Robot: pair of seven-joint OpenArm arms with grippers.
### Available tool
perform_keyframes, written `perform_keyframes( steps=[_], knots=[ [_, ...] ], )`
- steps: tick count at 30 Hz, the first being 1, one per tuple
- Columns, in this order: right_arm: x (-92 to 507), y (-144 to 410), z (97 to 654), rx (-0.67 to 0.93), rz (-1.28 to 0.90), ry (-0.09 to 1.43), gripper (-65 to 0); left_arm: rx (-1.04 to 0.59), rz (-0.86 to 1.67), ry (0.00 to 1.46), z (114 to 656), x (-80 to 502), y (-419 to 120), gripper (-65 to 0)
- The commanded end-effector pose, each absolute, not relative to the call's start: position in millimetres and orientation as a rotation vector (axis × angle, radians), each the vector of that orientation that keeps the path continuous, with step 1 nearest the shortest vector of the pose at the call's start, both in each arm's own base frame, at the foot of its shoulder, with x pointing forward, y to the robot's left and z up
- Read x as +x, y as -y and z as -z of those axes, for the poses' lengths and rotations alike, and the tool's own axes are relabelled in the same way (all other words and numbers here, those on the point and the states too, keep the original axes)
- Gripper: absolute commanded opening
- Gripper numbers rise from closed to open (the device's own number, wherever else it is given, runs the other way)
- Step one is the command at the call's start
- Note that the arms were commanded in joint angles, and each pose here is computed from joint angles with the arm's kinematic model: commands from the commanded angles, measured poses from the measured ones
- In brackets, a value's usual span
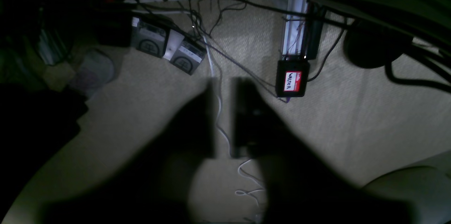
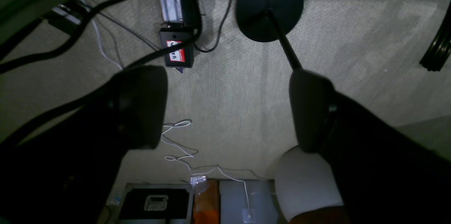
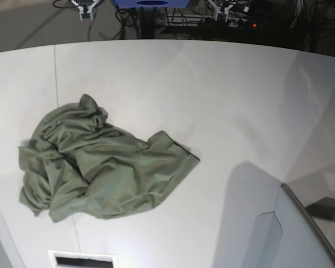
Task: Layout the t-shirt on the table in an organized manner, then fold the t-shirt properly
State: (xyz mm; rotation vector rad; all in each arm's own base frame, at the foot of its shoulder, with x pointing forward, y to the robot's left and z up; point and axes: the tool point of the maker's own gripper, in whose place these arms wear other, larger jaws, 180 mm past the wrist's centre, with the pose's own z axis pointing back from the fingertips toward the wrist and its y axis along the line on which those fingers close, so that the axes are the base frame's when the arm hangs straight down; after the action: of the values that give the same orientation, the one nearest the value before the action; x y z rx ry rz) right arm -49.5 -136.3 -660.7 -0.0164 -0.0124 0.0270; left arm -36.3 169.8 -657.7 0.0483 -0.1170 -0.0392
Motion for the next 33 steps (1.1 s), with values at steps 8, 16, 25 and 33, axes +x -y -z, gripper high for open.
perform_keyframes(
  steps=[8, 16, 25, 33],
  knots=[
    [-54.6, 138.5, 660.2, -0.020, -0.026, 0.005, -59.9, 0.057, 0.036, 0.111, 657.0, -43.0, -172.6, -65.0],
    [-67.1, 133.9, 659.2, -0.012, -0.028, -0.013, -58.5, 0.059, 0.032, 0.105, 656.1, -49.7, -173.8, -65.0],
    [-76.0, 135.6, 657.9, -0.013, -0.032, -0.023, -64.8, 0.054, 0.055, 0.110, 654.8, -54.9, -172.1, -65.0],
    [-86.7, 140.4, 646.8, -0.027, -0.034, 0.034, -64.5, 0.083, 0.098, 0.385, 623.4, -46.3, -198.5, -65.0]
  ],
)
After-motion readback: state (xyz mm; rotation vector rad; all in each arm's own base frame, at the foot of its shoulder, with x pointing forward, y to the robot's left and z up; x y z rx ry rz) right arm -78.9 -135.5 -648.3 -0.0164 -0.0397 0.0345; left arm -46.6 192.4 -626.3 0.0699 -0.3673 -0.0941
